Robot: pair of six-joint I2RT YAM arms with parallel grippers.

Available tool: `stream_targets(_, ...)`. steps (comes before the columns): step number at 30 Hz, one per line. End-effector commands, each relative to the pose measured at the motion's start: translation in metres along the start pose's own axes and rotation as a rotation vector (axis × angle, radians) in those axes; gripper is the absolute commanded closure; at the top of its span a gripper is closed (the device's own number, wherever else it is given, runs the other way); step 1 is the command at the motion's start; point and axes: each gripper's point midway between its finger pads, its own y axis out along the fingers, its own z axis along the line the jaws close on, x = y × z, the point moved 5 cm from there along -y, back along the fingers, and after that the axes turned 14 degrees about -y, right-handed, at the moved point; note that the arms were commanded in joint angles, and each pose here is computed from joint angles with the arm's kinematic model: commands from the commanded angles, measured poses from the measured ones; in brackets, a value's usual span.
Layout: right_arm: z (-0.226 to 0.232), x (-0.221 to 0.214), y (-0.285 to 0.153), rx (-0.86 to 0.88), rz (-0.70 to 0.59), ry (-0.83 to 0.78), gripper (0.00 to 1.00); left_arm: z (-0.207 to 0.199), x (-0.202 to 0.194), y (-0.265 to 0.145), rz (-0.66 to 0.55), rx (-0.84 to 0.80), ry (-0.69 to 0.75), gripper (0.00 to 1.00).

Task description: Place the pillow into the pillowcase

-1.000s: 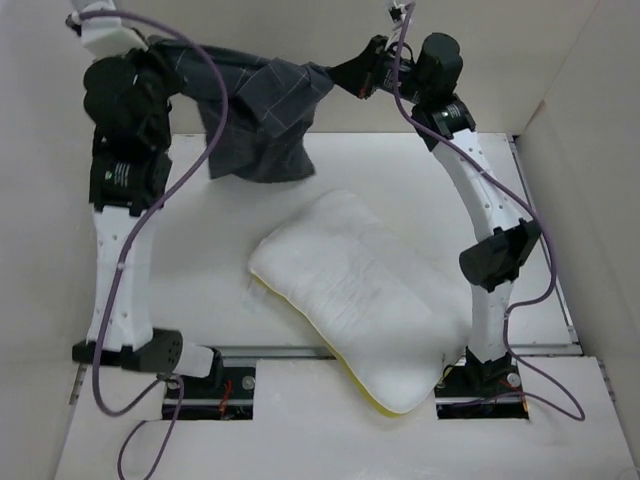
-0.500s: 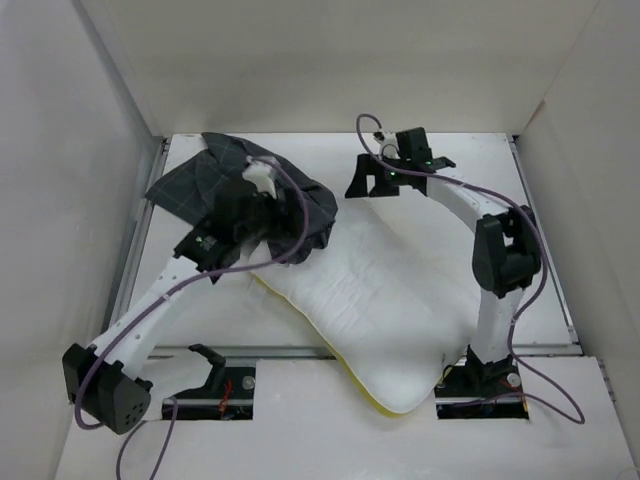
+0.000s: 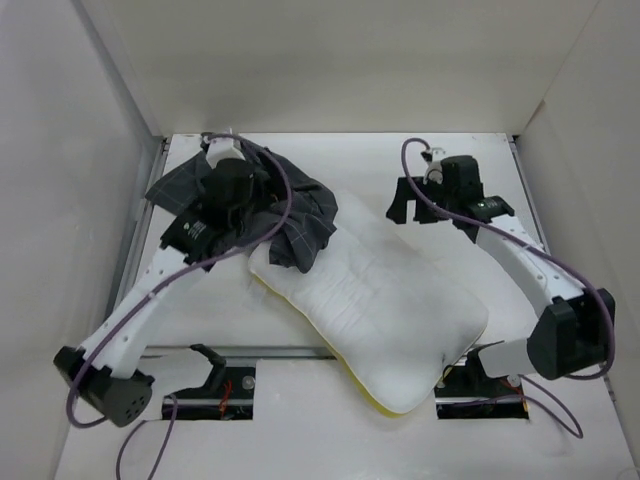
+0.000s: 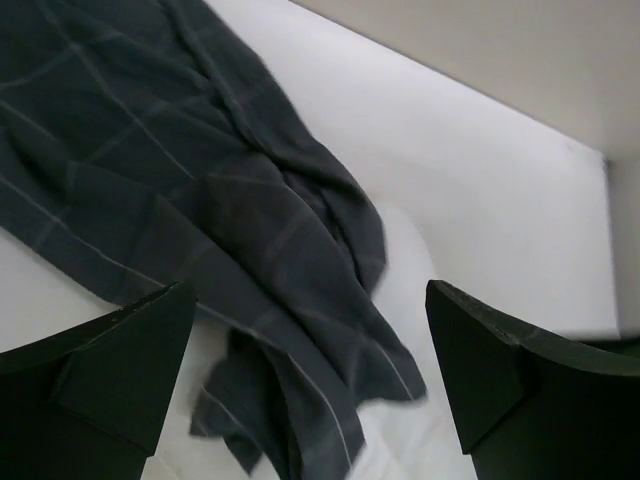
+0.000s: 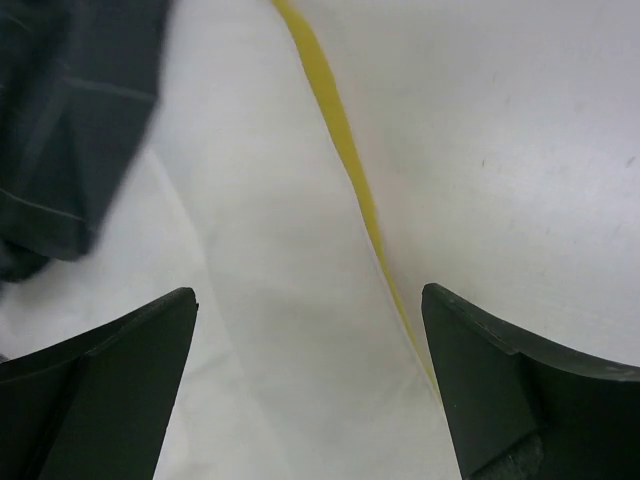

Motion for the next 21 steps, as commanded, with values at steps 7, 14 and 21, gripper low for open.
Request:
stream_targets(7, 0.046, -0.086, 0.071, 0.207, 0.293, -0.137, 0.01, 0.115, 0.048, 0.111, -0.056, 0.417, -0.107, 0.0)
stream_targets(14, -0.002, -0.09, 0.11, -0.024, 0.371, -0.037, 1.0, 0.188, 0.02, 0.19, 0.108, 0.532, -0.144, 0.01)
stream_targets(21, -0.057, -0.05, 0.08, -0.255, 0.299, 0.016, 1.0, 0.234, -0.032, 0.256, 0.319, 0.64, -0.173, 0.59)
